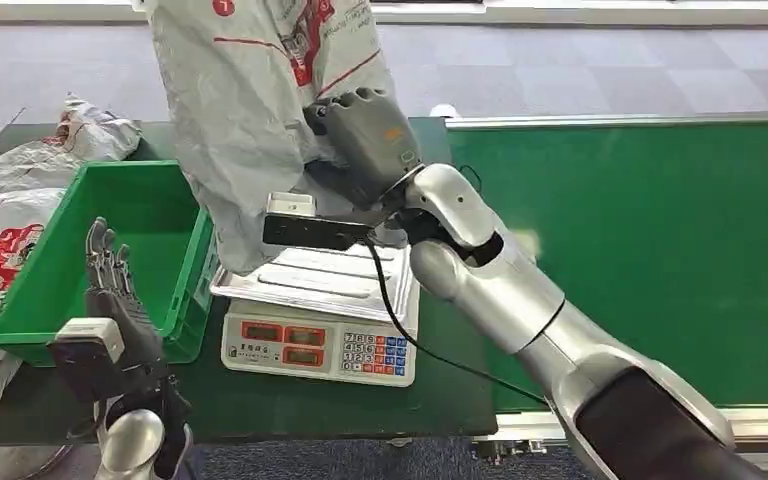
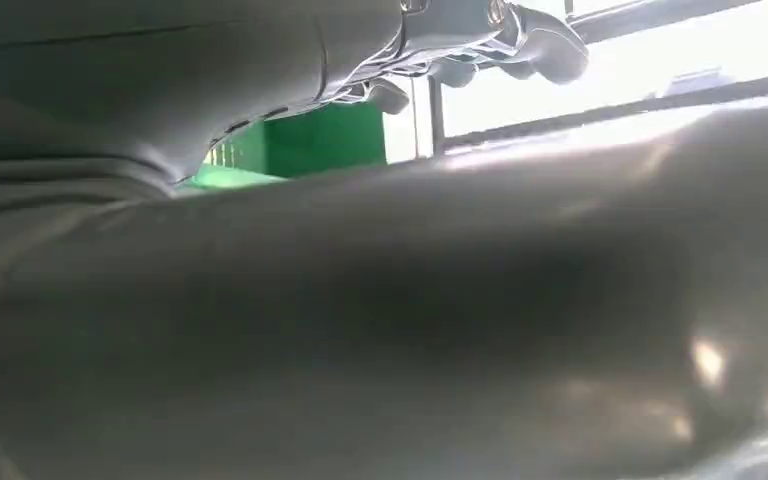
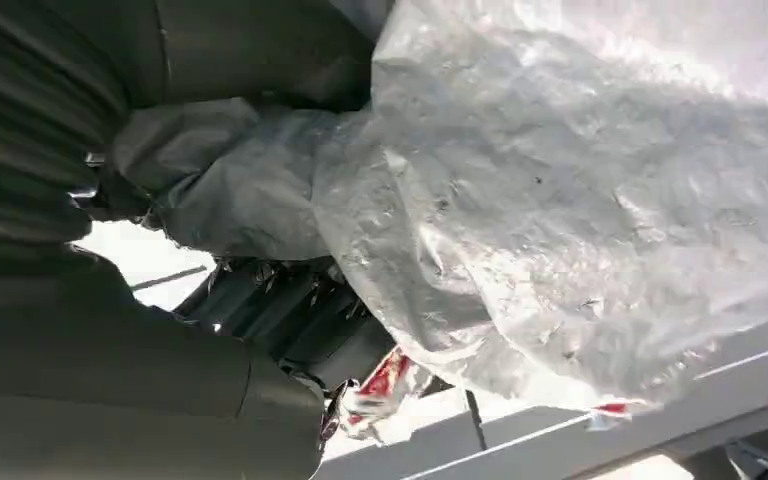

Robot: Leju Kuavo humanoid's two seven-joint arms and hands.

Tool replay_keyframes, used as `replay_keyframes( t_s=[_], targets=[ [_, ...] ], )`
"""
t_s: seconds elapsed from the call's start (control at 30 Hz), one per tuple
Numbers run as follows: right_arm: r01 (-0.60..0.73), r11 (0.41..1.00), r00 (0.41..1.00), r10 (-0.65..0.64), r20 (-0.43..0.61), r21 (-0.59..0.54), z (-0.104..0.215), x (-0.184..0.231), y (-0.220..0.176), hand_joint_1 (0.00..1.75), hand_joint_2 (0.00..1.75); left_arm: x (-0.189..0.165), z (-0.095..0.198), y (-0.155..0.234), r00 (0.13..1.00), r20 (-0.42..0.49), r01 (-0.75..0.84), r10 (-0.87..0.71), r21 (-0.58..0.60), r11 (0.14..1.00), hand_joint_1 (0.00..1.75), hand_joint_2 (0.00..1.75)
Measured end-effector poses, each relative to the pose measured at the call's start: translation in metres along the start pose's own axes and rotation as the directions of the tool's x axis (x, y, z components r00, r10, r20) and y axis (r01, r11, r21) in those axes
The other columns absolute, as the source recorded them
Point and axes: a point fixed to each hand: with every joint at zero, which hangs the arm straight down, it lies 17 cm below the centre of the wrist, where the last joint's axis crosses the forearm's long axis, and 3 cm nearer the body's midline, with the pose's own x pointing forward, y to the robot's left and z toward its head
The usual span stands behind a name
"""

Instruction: Moved the parcel from conveyor to table for the left to box.

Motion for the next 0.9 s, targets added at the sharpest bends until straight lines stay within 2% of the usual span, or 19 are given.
replay_keyframes(
  t_s=[0.1, 0.27, 0.3, 0.4, 0.7, 0.73, 0.77, 0.9],
  targets=[
    [0.078, 0.997, 0.997, -0.078, -0.003, -0.014, 0.008, 0.006, 0.005, 1.75, 1.75, -0.002, 0.0, -0.001, 1.0, -0.005, 0.0, 0.0, -0.001, 1.0, 0.0, 0.0],
    [0.088, 0.996, 0.996, -0.088, -0.003, -0.015, 0.009, 0.006, 0.006, 1.75, 1.75, -0.002, 0.0, -0.001, 1.0, -0.006, 0.0, 0.0, -0.002, 1.0, 0.0, 0.0],
    [0.348, 0.934, 0.936, -0.351, -0.031, -0.076, 0.043, 0.014, 0.026, 1.75, 1.75, -0.003, 0.001, 0.0, 1.0, -0.017, 0.007, -0.007, -0.001, 1.0, 0.0, 0.0],
    [0.331, 0.94, 0.932, -0.339, -0.13, -0.081, 0.068, 0.001, 0.045, 1.75, 1.75, -0.001, 0.005, 0.0, 0.999, -0.027, 0.037, -0.038, -0.013, 0.999, 0.0, 0.0],
    [0.244, 0.964, 0.912, -0.264, -0.314, -0.103, 0.112, -0.045, 0.055, 1.75, 1.75, 0.003, 0.008, -0.009, 0.998, -0.045, 0.046, -0.047, -0.033, 0.998, 0.0, 0.0],
    [0.224, 0.969, 0.909, -0.246, -0.336, -0.104, 0.116, -0.051, 0.055, 0.07, 1.75, 0.003, 0.008, -0.01, 0.998, -0.046, 0.048, -0.05, -0.035, 0.998, 0.0, 0.0],
    [0.202, 0.974, 0.906, -0.226, -0.358, -0.104, 0.121, -0.056, 0.056, 0.0, 1.75, 0.003, 0.009, -0.011, 0.998, -0.048, 0.049, -0.051, -0.036, 0.998, 0.0, 0.0],
    [0.109, 0.988, 0.901, -0.145, -0.408, -0.11, 0.133, -0.07, 0.053, 0.0, 1.75, 0.004, 0.01, -0.014, 0.997, -0.054, 0.046, -0.049, -0.042, 0.998, 0.0, 0.0]
  ],
)
